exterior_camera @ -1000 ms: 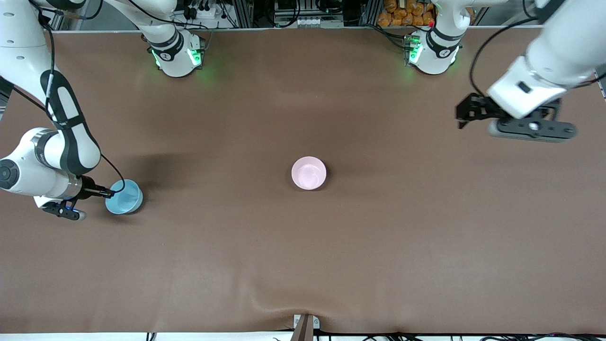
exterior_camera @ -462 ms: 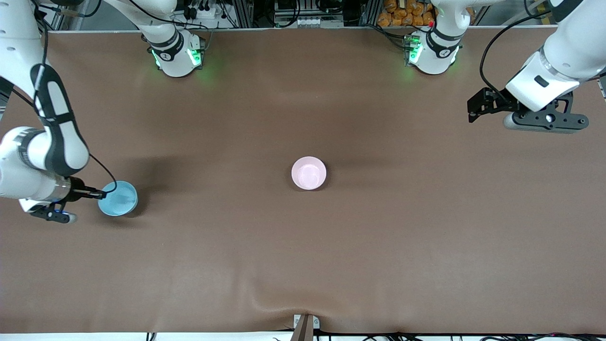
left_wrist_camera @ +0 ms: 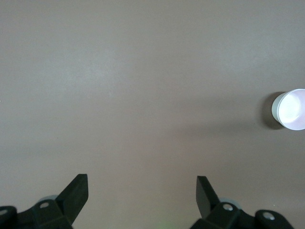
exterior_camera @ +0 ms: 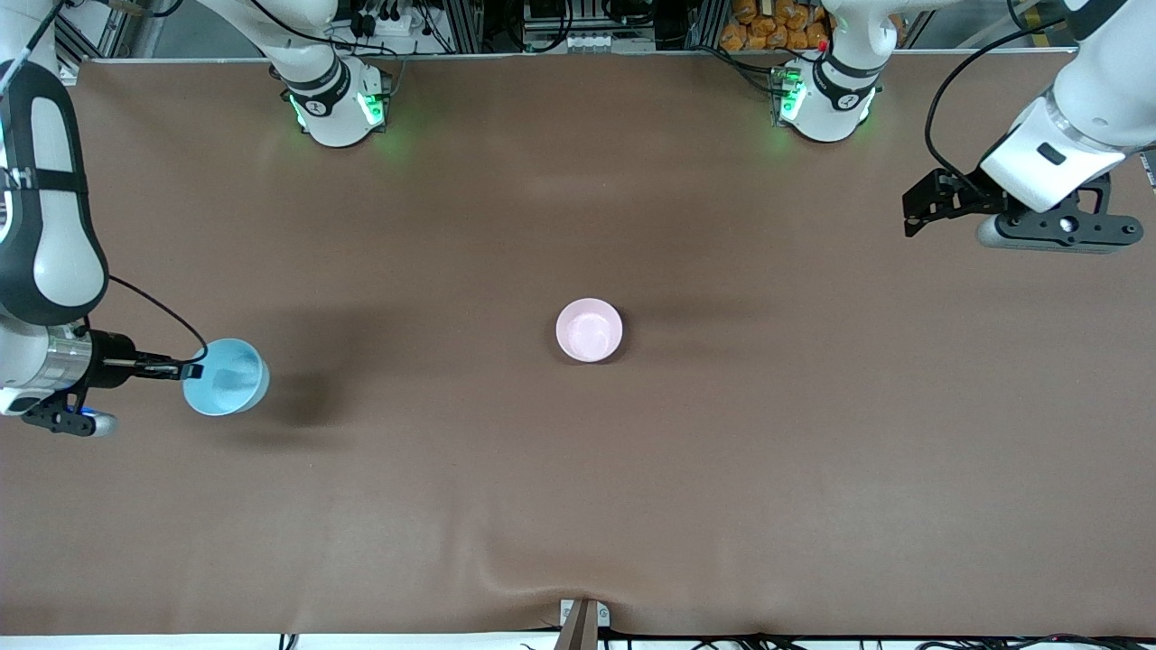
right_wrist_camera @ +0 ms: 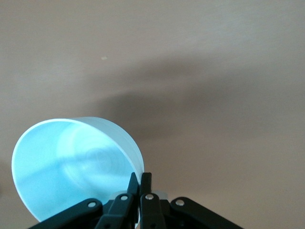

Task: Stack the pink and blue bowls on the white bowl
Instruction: 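Lift the blue bowl with the right gripper toward the stacked bowls, then lower the blue bowl into the pink bowl with the right gripper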

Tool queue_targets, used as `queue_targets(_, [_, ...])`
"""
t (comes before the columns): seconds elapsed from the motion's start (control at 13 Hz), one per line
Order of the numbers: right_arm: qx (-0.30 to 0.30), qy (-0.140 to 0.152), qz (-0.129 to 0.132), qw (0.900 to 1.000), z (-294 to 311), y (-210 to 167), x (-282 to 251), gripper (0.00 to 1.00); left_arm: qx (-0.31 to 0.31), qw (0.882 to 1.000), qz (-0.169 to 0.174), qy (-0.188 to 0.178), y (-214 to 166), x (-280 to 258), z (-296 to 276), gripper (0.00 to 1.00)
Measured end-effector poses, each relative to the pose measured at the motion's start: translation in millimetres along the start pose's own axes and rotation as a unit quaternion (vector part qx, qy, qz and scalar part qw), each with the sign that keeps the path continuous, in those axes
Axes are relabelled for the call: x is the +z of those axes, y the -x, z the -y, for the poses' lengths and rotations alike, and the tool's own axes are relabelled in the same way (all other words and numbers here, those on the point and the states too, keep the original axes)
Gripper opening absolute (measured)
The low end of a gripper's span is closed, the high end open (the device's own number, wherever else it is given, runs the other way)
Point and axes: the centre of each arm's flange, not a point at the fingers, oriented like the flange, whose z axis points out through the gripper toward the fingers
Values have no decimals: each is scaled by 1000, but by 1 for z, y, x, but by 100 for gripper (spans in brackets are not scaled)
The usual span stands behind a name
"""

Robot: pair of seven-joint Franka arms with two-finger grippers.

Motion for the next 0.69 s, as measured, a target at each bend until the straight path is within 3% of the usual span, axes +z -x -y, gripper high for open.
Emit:
queue_targets(0.46, [52, 20, 12, 998, 187, 40, 31, 3, -6, 1000, -1, 2, -1, -1, 11, 100])
queue_targets(0.69, [96, 26, -2, 995, 283, 78, 58, 3, -8, 1000, -1, 3, -2, -1, 18, 100])
